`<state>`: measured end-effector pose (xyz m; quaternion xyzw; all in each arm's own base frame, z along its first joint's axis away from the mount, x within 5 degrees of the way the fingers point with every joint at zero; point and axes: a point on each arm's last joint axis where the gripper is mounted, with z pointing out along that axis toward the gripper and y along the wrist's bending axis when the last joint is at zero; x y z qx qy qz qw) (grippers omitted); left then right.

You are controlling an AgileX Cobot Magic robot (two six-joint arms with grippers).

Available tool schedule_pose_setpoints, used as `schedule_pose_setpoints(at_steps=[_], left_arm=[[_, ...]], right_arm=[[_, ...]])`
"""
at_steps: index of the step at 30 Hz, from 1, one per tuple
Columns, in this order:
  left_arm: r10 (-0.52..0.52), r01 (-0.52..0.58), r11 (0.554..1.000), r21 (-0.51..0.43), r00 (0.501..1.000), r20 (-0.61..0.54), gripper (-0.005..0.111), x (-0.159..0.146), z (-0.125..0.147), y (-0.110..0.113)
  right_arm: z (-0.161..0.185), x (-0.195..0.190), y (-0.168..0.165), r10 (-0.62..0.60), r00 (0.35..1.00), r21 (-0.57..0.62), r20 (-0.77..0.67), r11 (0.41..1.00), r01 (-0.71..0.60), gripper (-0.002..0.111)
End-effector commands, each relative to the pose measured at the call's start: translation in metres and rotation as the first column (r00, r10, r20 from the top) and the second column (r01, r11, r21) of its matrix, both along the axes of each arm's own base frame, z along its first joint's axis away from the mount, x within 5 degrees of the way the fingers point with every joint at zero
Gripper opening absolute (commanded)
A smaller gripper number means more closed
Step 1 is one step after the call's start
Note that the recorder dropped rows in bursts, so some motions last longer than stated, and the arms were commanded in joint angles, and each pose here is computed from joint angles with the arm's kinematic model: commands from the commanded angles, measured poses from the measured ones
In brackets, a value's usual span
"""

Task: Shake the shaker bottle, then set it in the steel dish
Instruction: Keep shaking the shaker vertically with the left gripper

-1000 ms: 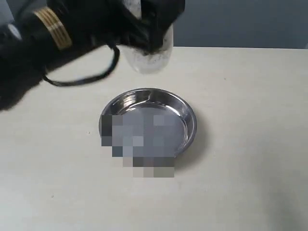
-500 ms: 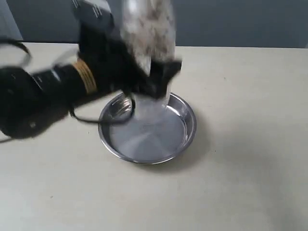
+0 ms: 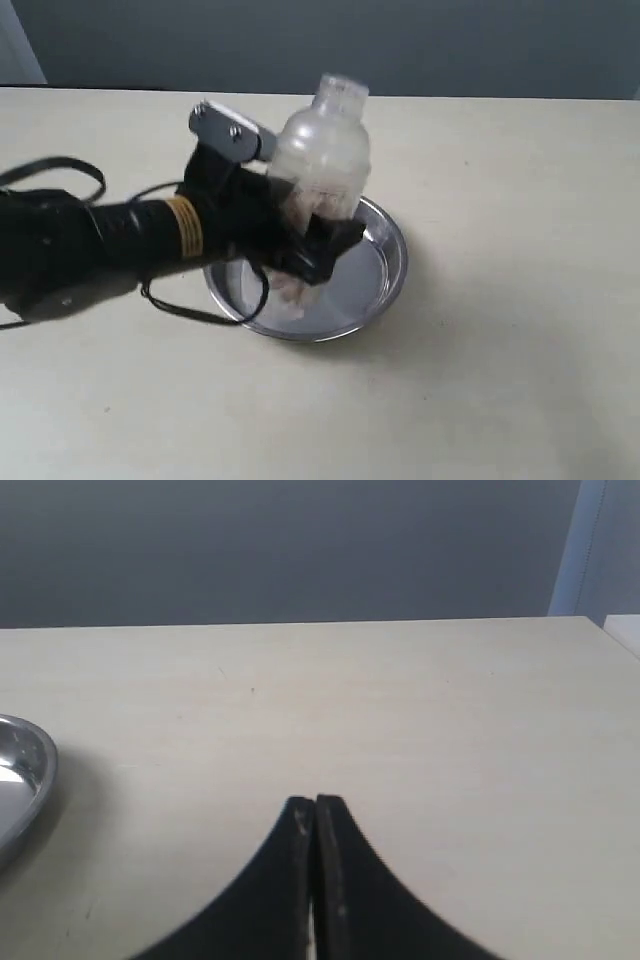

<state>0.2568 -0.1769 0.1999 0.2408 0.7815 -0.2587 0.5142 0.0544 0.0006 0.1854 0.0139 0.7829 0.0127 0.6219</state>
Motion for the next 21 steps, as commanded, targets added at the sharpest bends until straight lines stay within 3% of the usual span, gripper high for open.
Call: schedule_pose_setpoints(at_steps=[1,3,5,7,9,11,12,13,15,17,18,19,21], left_arm=[[0.016,0.033,0.989,-0.142,0.945,0.326,0.0,-0.009,0.108,0.005],[0.015,-0.011,1.0,-0.024,0.99,0.14,0.0,0.0,0.048,0.005],[0.039,-0.039,0.999,-0.012,0.999,-0.001,0.0,0.004,-0.004,0.005],[0.012,-0.006,0.992,-0.124,0.999,0.049,0.0,0.004,0.007,0.0],[-0.057,0.127,0.964,-0.231,0.956,0.288,0.0,-0.004,0.067,-0.006],[-0.031,0.121,0.976,-0.181,0.899,0.437,0.0,-0.007,0.119,0.0],[0.017,0.045,0.987,-0.153,0.924,0.382,0.0,-0.003,0.122,0.004],[0.04,-0.008,0.994,-0.108,0.954,0.297,0.0,0.003,0.107,0.005],[0.031,-0.034,0.999,0.028,0.995,0.095,0.0,0.011,0.033,0.005],[0.07,-0.071,0.997,-0.032,0.997,-0.029,0.0,0.014,-0.007,0.004],[0.051,-0.052,0.993,-0.102,0.999,-0.017,0.0,0.013,-0.004,0.001],[-0.005,0.017,0.984,-0.176,0.997,0.073,0.0,0.01,0.016,-0.003],[-0.081,0.151,0.962,-0.228,0.954,0.29,0.0,0.001,0.073,-0.007]], right_arm=[[0.0,0.0,0.0,-0.001,1.0,-0.005,0.01,1.0,0.001,-0.001],[0.0,0.0,0.0,-0.001,1.0,-0.005,0.01,1.0,0.001,-0.001],[0.0,0.0,0.0,-0.001,1.0,-0.005,0.01,1.0,0.001,-0.001],[0.0,0.0,0.0,0.0,1.0,-0.003,0.01,1.0,0.0,-0.001],[0.0,0.0,0.0,0.0,1.0,-0.003,0.01,1.0,0.0,-0.001],[0.0,0.0,0.0,0.0,1.0,-0.003,0.01,1.0,0.0,-0.001],[0.0,0.0,0.0,0.0,1.0,-0.003,0.01,1.0,0.0,-0.001],[0.0,0.0,0.0,0.0,1.0,-0.001,0.01,1.0,0.0,-0.001],[0.0,0.0,0.0,0.0,1.0,-0.001,0.01,1.0,0.0,-0.001],[0.0,0.0,0.0,0.0,1.0,-0.001,0.01,1.0,0.0,-0.001],[0.0,0.0,0.0,0.0,1.0,-0.001,0.01,1.0,0.0,-0.001],[0.0,0.0,0.0,0.0,1.0,-0.001,0.01,1.0,0.0,-0.001],[0.0,0.0,0.0,0.0,1.0,-0.001,0.01,1.0,0.0,-0.001]])
